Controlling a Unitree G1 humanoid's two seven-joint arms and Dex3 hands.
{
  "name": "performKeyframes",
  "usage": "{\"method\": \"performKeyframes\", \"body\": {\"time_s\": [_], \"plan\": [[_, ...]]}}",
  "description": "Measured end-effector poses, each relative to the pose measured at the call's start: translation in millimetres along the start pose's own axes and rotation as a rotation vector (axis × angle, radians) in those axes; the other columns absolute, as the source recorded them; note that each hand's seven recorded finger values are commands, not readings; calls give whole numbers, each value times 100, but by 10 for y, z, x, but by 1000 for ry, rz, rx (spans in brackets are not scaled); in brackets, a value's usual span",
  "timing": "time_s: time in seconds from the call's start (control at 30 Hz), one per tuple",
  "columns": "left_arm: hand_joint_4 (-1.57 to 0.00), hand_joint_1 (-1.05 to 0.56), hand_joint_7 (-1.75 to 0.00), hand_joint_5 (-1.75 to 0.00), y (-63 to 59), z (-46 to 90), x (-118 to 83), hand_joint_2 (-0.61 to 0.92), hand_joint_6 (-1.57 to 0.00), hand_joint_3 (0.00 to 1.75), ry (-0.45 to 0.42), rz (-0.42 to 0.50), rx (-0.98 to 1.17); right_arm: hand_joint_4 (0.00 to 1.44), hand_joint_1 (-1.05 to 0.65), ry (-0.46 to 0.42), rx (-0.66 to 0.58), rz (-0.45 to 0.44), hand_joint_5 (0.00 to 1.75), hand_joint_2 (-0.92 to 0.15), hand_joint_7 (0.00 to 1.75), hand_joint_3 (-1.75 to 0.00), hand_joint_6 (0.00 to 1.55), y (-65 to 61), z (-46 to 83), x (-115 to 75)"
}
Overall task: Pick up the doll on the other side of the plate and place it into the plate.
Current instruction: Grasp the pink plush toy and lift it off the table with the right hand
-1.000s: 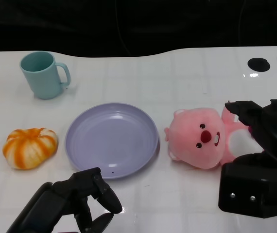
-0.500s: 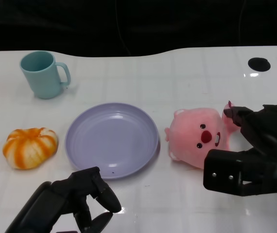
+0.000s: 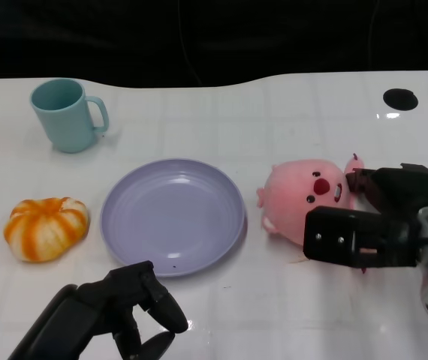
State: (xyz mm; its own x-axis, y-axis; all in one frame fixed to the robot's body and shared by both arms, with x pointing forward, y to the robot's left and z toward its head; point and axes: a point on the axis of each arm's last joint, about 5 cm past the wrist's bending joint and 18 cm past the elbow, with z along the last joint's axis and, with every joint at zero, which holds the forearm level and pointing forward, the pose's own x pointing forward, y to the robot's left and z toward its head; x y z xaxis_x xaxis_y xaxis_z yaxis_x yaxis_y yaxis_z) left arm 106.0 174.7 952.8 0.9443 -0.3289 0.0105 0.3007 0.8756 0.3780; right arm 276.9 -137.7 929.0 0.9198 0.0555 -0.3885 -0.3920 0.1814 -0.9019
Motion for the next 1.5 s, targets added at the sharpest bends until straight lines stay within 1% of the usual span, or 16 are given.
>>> {"method": "performKeyframes", "body": {"time_s": [0.3,0.53,0.7,0.8,0.83,0.9,0.97,1.0,1.1,1.13,1.17,1.2,1.23,1.3,1.43,1.5], "plan": [[-66,-26,-131,-175,2,41,-49,79,-64,70,2,4,2,7,-80,22,-45,103,44,-92,5,-23,35,-75,52,260],[-67,-26,-131,-175,-13,66,-95,77,-64,72,16,3,-2,18,-71,24,-76,98,41,-92,5,-7,48,-70,100,395],[-65,-26,-130,-175,-19,110,-110,75,-64,74,0,3,4,45,-49,-9,-64,-19,32,-91,7,0,78,54,110,424],[-64,-26,-130,-175,-16,125,-113,75,-64,75,-7,4,9,80,-32,-50,-42,-95,27,-88,7,0,107,113,98,428],[-64,-26,-130,-175,-15,127,-114,75,-64,76,-8,4,9,91,-29,-76,-38,-130,25,-87,6,0,113,136,92,425],[-64,-26,-130,-175,-15,129,-114,75,-64,76,-9,4,10,99,-28,-115,-33,-176,27,-87,5,-1,116,177,82,421],[-64,-26,-130,-175,-14,135,-115,75,-64,76,-7,4,7,87,-27,-126,-44,-202,127,-91,2,-5,117,196,71,423],[-64,-26,-130,-175,-13,137,-115,75,-65,76,-4,4,5,85,-27,-126,-57,-214,145,-92,1,-8,117,206,69,424],[-65,-26,-130,-175,-12,137,-114,75,-65,76,9,4,-3,83,-25,-127,-78,-240,170,-92,4,-12,123,230,70,428],[-65,-26,-130,-175,-12,137,-112,75,-65,77,9,4,-3,86,-24,-127,-74,-249,172,-91,24,-16,124,237,65,429],[-65,-26,-131,-175,-10,138,-110,75,-65,77,7,5,-2,90,-24,-128,-67,-258,174,-89,94,-23,98,244,60,430],[-66,-25,-131,-175,-9,140,-106,75,-65,77,5,5,-1,92,-24,-132,-61,-268,174,-87,129,-27,84,250,59,431],[-66,-25,-131,-175,-7,140,-100,74,-65,77,2,5,-1,94,-25,-134,-54,-277,174,-87,151,-30,76,256,58,432],[-66,-24,-132,-174,-2,135,-80,74,-64,79,-3,4,0,93,-27,-130,-34,-283,175,-87,167,-34,65,263,52,435],[-66,-24,-135,-174,5,100,-36,72,-62,82,-4,1,3,88,-31,-115,-16,-290,175,-87,169,-35,62,261,40,444],[-67,-23,-135,-174,4,89,-30,72,-61,82,-6,-1,4,92,-30,-114,3,-307,175,-85,174,-34,63,254,31,445]]}}
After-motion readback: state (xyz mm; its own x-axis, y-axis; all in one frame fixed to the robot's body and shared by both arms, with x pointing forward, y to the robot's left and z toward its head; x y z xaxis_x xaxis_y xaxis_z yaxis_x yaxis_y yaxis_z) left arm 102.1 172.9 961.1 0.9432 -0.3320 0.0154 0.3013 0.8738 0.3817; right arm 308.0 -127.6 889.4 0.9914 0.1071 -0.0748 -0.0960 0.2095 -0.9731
